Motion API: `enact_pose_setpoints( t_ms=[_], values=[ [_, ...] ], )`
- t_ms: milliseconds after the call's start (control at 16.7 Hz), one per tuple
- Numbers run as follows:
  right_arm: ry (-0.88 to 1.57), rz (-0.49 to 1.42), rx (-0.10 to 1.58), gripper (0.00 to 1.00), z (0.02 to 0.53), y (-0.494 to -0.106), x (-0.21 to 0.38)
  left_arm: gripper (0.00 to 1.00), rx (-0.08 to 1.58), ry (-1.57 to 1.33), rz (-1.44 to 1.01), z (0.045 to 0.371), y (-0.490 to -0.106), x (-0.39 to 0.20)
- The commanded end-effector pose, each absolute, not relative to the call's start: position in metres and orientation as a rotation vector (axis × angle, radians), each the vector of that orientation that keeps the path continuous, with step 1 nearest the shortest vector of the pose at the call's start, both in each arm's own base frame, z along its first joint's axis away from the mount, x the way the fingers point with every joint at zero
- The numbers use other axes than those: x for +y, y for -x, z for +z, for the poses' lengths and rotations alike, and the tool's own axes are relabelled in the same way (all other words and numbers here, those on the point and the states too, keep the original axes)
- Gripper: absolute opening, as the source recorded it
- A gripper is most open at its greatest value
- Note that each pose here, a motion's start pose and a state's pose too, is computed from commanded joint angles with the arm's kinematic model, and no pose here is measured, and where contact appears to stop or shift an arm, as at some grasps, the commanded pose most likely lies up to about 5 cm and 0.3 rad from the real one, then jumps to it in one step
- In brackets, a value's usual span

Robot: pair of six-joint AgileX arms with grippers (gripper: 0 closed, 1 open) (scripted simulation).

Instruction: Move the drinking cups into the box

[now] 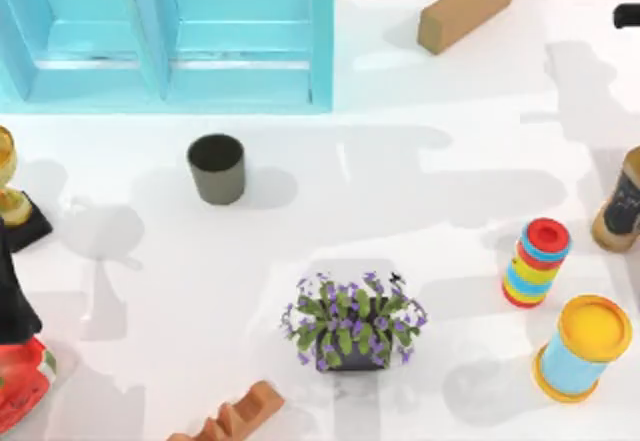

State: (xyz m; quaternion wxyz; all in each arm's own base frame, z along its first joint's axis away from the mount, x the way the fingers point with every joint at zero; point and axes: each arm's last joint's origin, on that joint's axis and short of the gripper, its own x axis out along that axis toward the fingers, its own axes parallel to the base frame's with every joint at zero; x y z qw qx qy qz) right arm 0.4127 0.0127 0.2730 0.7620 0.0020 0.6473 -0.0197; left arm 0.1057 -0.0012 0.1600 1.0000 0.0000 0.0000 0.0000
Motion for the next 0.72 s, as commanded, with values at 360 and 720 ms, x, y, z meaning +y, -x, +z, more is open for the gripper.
enact_pose_setpoints(
  t_ms=[360,720],
  values=[
    [-0.013,-0.053,1.577,0.00,0.281,-0.277,-0.109,1.00,0.000,0.000,0.000,0.160,-0.106,-0.001],
    [0.028,-0.049,1.554,0.00,0.278,-0.216,-0.105,1.00,0.000,0.000,0.000,0.160,-0.106,-0.001]
  ],
)
